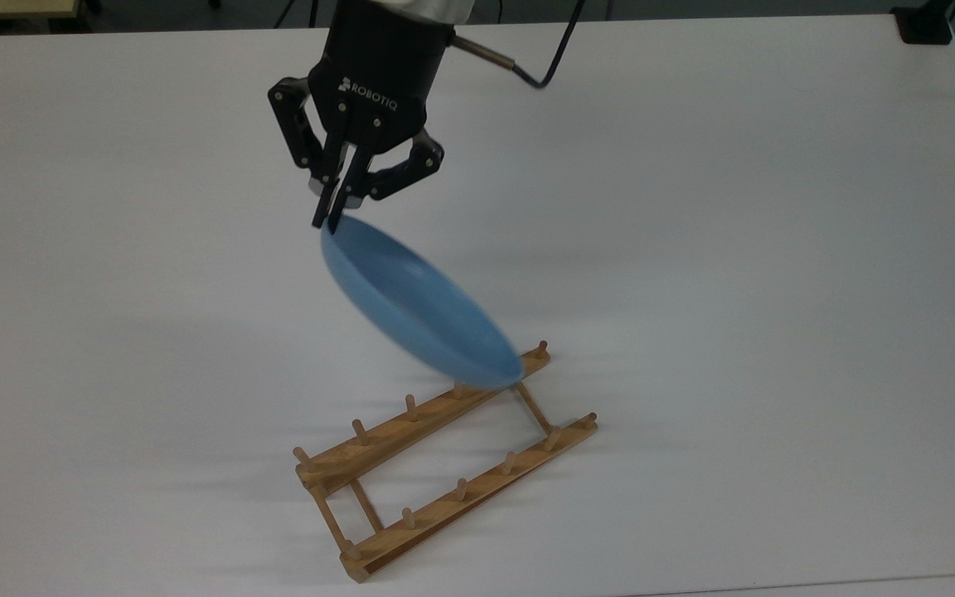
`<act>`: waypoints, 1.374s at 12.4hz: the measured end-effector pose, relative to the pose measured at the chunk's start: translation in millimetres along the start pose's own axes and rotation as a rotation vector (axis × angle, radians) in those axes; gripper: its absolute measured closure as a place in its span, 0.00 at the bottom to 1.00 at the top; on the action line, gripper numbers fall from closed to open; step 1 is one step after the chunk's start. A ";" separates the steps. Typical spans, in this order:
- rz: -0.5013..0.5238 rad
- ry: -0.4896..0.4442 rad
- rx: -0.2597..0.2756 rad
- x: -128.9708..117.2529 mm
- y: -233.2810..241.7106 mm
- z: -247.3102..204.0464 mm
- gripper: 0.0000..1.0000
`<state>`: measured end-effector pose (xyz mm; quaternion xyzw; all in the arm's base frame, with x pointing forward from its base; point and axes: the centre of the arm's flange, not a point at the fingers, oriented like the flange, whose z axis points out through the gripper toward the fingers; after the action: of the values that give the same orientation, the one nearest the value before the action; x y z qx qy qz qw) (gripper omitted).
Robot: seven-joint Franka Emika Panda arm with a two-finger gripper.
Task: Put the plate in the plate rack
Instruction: 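Carry the upright blue plate over the wooden rack between pegs, then lower the blue plate edge-down into a slot of the rack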
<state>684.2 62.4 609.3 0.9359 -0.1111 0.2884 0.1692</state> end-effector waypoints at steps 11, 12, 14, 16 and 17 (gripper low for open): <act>0.032 0.098 -0.147 -35.2 -84.9 68.8 0.95; 0.026 0.108 -0.159 -37.1 -88.0 72.6 0.95; 0.019 0.130 -0.181 -39.9 -92.7 79.1 0.95; 0.010 0.154 -0.185 -43.8 -101.8 85.7 0.95; 0.002 0.156 -0.186 -45.5 -104.2 89.0 0.95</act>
<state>724.0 129.3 487.6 0.8906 -0.1249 0.3492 0.2631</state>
